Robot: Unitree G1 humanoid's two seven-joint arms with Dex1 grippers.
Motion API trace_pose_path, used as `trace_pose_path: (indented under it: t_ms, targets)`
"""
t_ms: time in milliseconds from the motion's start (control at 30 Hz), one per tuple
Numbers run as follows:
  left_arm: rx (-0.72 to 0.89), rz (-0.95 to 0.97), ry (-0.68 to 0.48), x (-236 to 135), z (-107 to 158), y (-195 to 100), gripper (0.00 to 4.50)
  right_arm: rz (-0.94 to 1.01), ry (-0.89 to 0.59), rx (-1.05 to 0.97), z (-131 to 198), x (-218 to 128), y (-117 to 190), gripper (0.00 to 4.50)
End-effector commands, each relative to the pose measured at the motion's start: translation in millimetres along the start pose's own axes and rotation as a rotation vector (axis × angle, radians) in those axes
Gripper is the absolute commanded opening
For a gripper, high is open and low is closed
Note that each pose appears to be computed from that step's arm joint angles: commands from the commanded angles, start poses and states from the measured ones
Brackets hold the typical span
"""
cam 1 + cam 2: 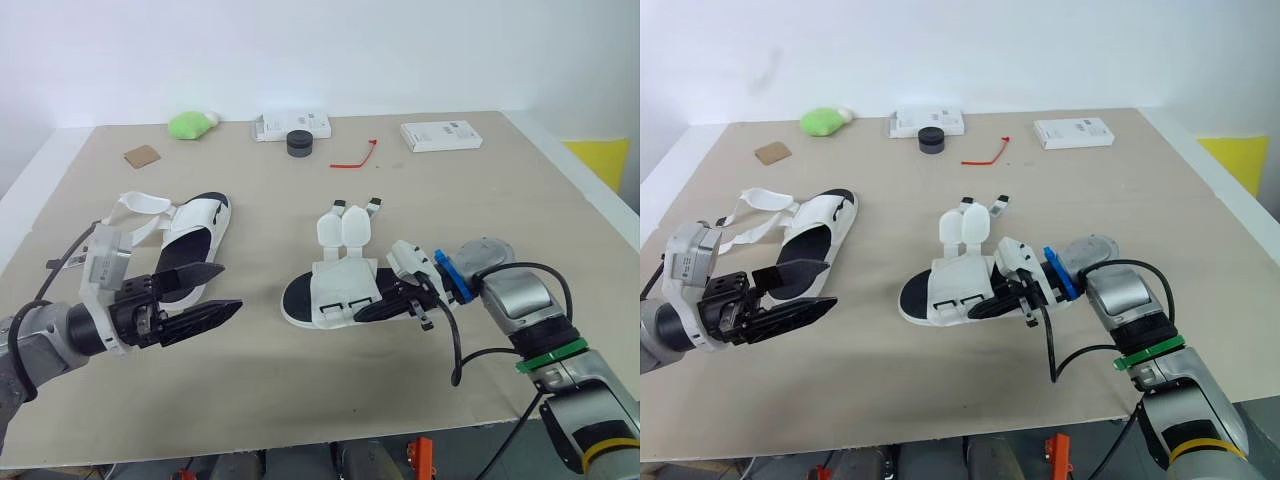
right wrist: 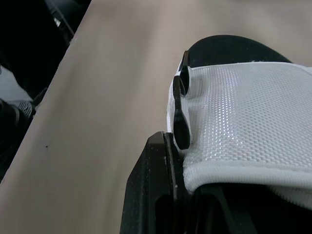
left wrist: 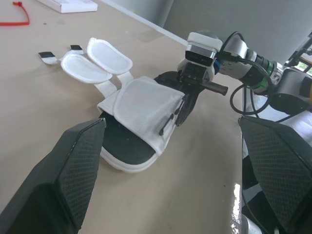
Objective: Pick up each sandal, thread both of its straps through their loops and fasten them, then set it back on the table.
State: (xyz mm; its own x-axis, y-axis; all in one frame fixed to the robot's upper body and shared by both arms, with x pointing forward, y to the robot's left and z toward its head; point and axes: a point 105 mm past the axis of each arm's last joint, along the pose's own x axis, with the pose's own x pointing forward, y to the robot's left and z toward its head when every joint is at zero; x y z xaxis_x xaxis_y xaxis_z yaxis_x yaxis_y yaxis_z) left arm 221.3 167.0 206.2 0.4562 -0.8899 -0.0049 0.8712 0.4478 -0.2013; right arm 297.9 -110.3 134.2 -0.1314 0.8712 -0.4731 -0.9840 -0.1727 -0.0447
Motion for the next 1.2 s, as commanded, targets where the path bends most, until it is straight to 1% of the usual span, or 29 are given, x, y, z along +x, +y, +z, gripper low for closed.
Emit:
trace_pose_path:
  t_ms: [33, 133, 267, 367, 433, 533, 600, 700, 733, 767, 800, 933, 1000, 1033, 1200]
  targets:
    - [0.092, 0.015, 0.057, 4, -5, 3, 4.5, 0.036, -0.017, -0.044, 8, -4, 4, 0.02]
    - [0.134, 0.026, 0.11, 15, -16, 12, 4.5, 0.026, -0.028, -0.036, 7, -2, 6, 0.02]
    - [0.152, -0.056, 0.104, 39, -22, 12, 4.5, 0.021, -0.048, -0.022, 7, 2, 10, 0.02]
    - [0.184, -0.112, 0.131, 52, -31, 13, 4.5, 0.013, -0.05, -0.014, 5, 4, 13, 0.02]
    - [0.241, -0.108, 0.16, 57, -37, 22, 4.5, 0.009, -0.053, -0.011, 5, 5, 15, 0.02]
    - [0.293, -0.069, 0.159, 67, -38, 43, 4.5, -0.01, -0.054, -0.008, 4, 7, 17, 0.02]
    - [0.298, -0.107, 0.167, 72, -40, 43, 4.5, -0.012, -0.055, -0.006, 3, 8, 19, 0.02]
    - [0.328, -0.179, 0.209, 77, -51, 38, 4.5, -0.013, -0.056, -0.004, 3, 11, 21, 0.02]
    - [0.335, -0.192, 0.214, 79, -53, 38, 3.98, -0.015, -0.059, -0.002, 4, 12, 21, 0.0]
    - [0.34, -0.203, 0.218, 80, -55, 39, 3.68, -0.016, -0.06, -0.001, 4, 12, 22, 0.0]
    - [0.344, -0.209, 0.219, 82, -55, 40, 3.24, -0.016, -0.061, 0.0, 4, 12, 22, 0.0]
    - [0.384, -0.25, 0.263, 84, -62, 47, 1.18, -0.022, -0.068, 0.0, 6, 13, 22, 0.0]
    - [0.393, -0.263, 0.272, 86, -63, 50, 0.25, -0.026, -0.067, -0.001, 6, 14, 22, 0.0]
    - [0.397, -0.266, 0.275, 87, -64, 51, 0.1, -0.026, -0.067, -0.001, 6, 14, 22, 0.0]
    - [0.399, -0.292, 0.282, 94, -66, 56, 0.1, -0.029, -0.07, -0.002, 8, 14, 22, 0.0]
